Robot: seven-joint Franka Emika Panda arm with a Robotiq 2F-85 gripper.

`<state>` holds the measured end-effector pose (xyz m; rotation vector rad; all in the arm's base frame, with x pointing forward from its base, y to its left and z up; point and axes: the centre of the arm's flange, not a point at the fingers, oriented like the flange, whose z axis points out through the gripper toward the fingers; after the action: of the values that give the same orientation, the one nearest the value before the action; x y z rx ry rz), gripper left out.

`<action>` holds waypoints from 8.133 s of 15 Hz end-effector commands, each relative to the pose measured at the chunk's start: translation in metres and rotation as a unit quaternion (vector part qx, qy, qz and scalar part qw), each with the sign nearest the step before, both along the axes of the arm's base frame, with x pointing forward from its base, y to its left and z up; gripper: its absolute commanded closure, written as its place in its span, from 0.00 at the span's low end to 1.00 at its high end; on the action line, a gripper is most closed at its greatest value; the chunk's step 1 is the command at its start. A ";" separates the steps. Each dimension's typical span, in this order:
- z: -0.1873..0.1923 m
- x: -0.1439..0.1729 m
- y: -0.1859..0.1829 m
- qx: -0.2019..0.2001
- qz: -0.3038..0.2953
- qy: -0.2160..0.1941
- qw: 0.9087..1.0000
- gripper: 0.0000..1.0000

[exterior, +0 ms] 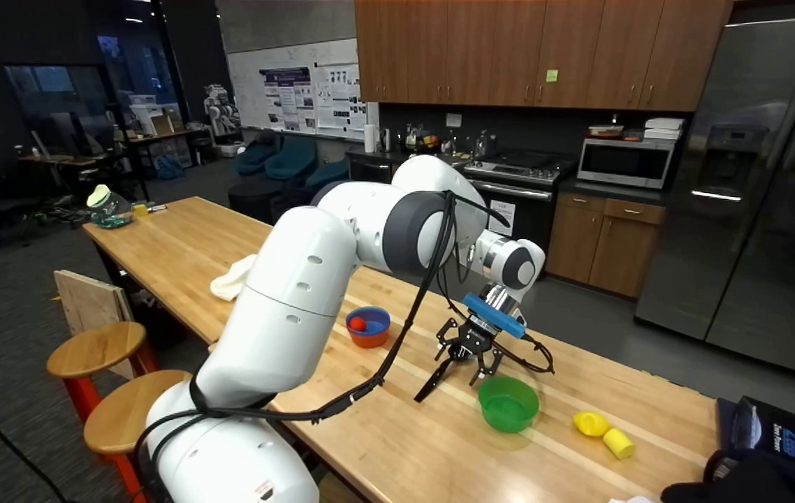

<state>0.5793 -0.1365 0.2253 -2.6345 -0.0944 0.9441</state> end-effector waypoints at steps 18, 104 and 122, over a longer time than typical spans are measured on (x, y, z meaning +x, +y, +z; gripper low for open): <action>-0.007 0.049 0.021 0.029 0.262 0.126 0.956 0.00; 0.012 -0.002 0.162 -0.711 0.021 -0.169 0.682 0.00; -0.004 -0.008 0.166 -0.718 0.033 -0.166 0.675 0.00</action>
<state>0.5744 0.0275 0.2174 -4.2081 0.8651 0.5504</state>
